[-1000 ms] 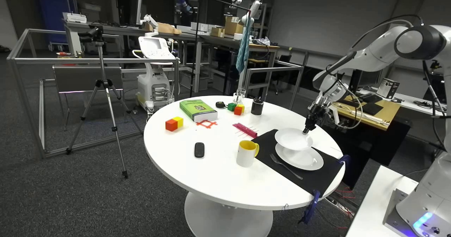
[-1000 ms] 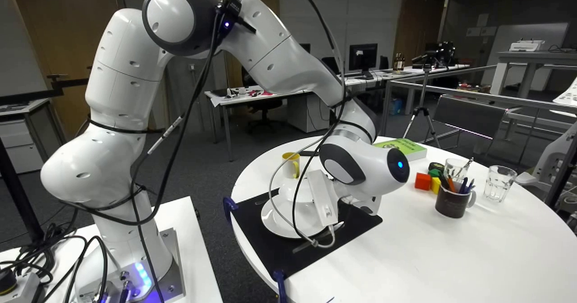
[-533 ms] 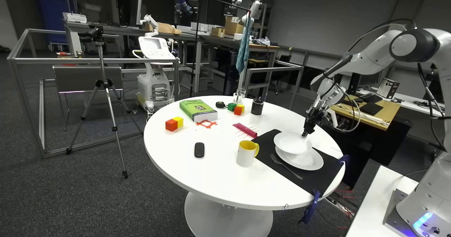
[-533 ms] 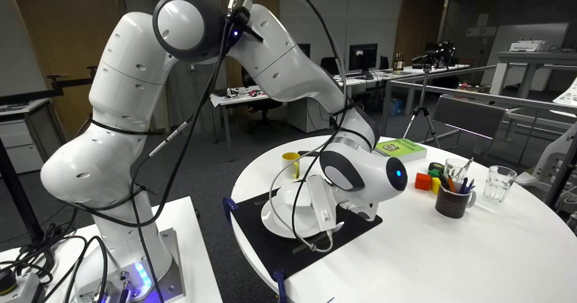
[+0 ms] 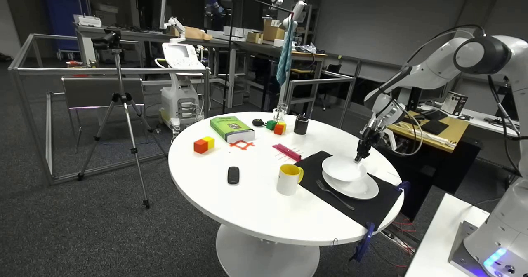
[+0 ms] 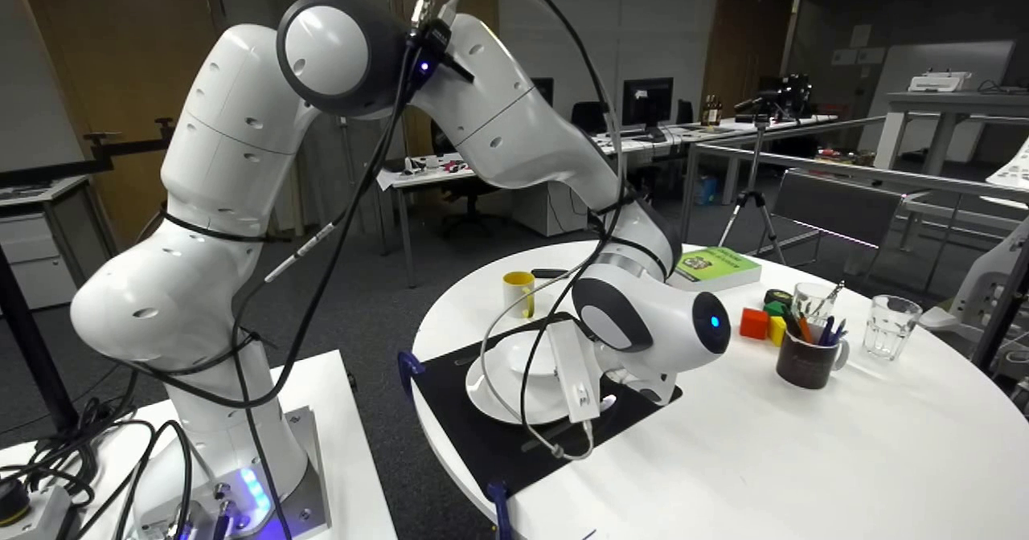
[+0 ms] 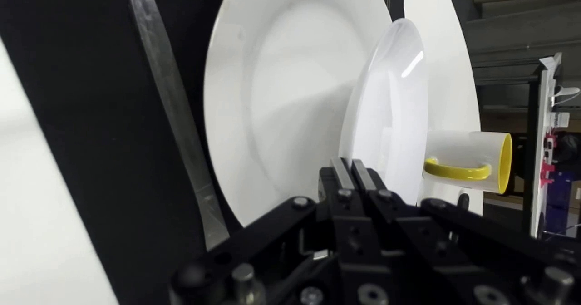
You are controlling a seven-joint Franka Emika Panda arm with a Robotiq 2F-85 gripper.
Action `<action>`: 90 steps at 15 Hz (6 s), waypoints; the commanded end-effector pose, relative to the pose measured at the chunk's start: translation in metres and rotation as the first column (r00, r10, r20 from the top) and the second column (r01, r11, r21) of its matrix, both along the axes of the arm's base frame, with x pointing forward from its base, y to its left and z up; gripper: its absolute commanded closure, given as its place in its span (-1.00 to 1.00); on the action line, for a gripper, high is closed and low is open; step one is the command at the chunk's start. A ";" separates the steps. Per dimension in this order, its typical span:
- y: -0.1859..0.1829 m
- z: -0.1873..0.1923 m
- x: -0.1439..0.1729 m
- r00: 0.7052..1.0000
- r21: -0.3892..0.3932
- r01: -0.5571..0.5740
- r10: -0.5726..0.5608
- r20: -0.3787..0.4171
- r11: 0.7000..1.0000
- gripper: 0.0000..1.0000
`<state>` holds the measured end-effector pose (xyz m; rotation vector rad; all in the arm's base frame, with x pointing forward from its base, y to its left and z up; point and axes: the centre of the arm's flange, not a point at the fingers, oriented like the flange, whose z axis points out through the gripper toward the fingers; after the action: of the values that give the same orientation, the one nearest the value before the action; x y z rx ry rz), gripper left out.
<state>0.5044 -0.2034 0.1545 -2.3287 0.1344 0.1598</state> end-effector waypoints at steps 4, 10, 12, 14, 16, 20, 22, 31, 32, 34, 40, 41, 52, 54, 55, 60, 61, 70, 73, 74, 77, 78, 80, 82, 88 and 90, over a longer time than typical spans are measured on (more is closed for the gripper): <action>-0.013 0.005 -0.007 1.000 0.045 -0.012 0.012 -0.009 0.999 0.98; -0.011 -0.005 -0.012 0.999 0.054 -0.030 0.032 -0.020 0.998 0.98; -0.010 -0.011 -0.013 0.999 0.058 -0.040 0.042 -0.025 0.998 0.98; -0.010 -0.016 -0.016 0.998 0.061 -0.049 0.051 -0.032 0.997 0.98; -0.010 -0.019 -0.019 0.998 0.065 -0.057 0.059 -0.038 0.996 0.98; -0.010 -0.022 -0.023 0.995 0.062 -0.085 0.088 -0.038 0.994 0.98; -0.011 -0.023 -0.025 0.994 0.060 -0.103 0.105 -0.031 0.993 0.98; -0.013 -0.034 -0.025 0.992 0.083 -0.125 0.125 0.011 0.989 0.98; -0.012 -0.036 -0.024 0.992 0.087 -0.122 0.122 0.010 0.989 0.98; -0.009 -0.041 -0.023 0.993 0.094 -0.118 0.118 0.011 0.989 0.98; -0.006 -0.044 -0.022 0.992 0.095 -0.123 0.121 0.022 0.988 0.98; -0.008 -0.043 -0.021 0.992 0.095 -0.122 0.120 0.024 0.988 0.98; -0.021 -0.039 -0.019 0.993 0.080 -0.109 0.105 0.050 0.991 0.98; -0.022 -0.040 -0.018 0.993 0.081 -0.107 0.104 0.048 0.991 0.98; -0.022 -0.041 -0.018 0.994 0.080 -0.107 0.103 0.047 0.991 0.98; -0.020 -0.049 -0.018 0.993 0.085 -0.113 0.110 0.035 0.990 0.98; -0.020 -0.049 -0.018 0.993 0.085 -0.114 0.112 0.036 0.990 0.98; -0.016 -0.048 -0.018 0.991 0.101 -0.130 0.129 0.020 0.986 -0.20; -0.013 -0.040 -0.016 0.990 0.115 -0.144 0.142 0.024 0.983 -0.63; -0.012 -0.036 -0.015 0.989 0.116 -0.149 0.147 0.029 0.982 -0.80; -0.012 -0.017 -0.014 0.986 0.099 -0.160 0.155 0.053 0.982 -1.00; -0.013 -0.010 -0.014 0.985 0.089 -0.164 0.159 0.062 0.982 -1.00; -0.015 0.006 -0.014 0.983 0.066 -0.170 0.164 0.082 0.983 -1.00; -0.018 0.023 -0.013 0.980 0.049 -0.171 0.165 0.111 0.984 -1.00; -0.032 0.080 -0.015 0.955 -0.009 -0.179 0.176 0.239 0.984 -1.00; -0.037 0.100 -0.017 0.944 -0.044 -0.179 0.184 0.272 0.983 -1.00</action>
<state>0.5069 -0.2379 0.2175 -2.3315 -0.1754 0.0000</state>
